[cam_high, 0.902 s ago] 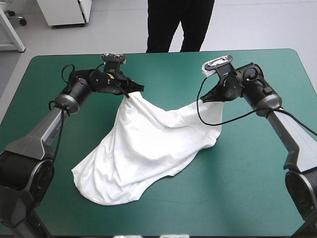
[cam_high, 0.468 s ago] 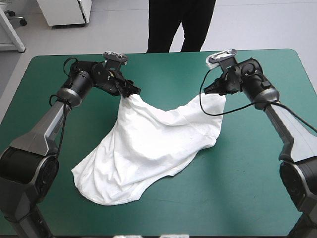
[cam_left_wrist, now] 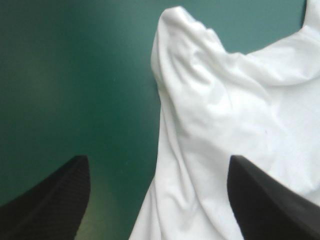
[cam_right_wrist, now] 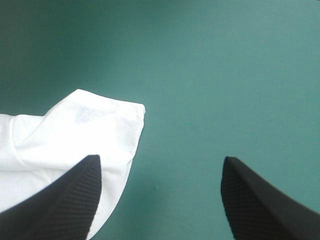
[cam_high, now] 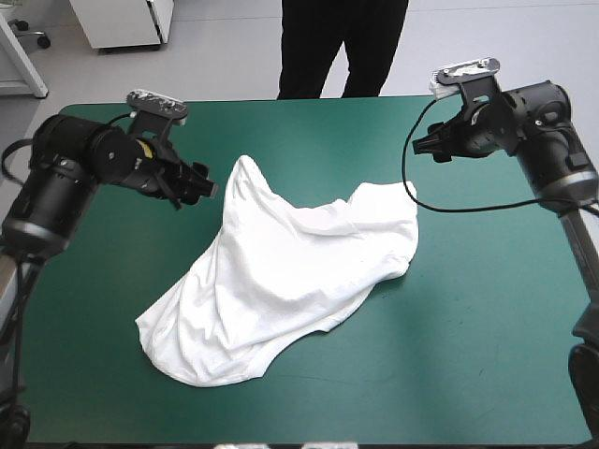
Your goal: Fold the cloth
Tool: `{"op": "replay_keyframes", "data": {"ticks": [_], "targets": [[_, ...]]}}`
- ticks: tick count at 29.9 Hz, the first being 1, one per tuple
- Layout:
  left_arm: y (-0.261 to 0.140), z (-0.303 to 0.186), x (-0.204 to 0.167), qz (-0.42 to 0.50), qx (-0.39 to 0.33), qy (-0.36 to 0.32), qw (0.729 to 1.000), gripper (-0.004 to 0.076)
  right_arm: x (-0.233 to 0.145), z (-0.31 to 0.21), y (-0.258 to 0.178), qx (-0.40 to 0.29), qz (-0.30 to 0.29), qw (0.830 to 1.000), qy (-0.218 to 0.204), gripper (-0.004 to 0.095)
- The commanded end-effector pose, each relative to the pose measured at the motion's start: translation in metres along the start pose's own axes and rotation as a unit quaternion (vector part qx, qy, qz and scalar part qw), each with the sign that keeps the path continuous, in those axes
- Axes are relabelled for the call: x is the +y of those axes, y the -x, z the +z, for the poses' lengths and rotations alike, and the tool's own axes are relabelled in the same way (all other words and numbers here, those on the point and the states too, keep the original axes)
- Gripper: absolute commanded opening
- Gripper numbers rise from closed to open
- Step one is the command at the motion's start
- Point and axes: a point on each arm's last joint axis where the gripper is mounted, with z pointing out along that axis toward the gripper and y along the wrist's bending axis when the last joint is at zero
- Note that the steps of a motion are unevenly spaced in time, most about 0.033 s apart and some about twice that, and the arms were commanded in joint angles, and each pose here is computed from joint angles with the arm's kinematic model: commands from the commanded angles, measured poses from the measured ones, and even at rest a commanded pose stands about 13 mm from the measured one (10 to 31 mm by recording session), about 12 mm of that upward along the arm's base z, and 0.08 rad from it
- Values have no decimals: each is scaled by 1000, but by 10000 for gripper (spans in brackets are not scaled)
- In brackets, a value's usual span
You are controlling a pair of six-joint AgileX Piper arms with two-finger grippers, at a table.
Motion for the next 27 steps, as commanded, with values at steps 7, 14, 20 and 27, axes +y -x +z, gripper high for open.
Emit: {"op": "replay_keyframes", "data": {"ticks": [7,14,20,27], "targets": [[-62,-28,3,-79,38,43,995,552,-6,-95,-18,-96,-4,995,2,644],[-118,5,2,-109,129,75,983,552,3,-112,-45,-103,-27,994,13,644],[-155,47,8,-83,218,133,963,552,14,-106,-55,-89,-46,995,28,644],[-165,88,23,-97,238,127,958,552,18,-107,-56,-88,-62,994,27,644]]}}
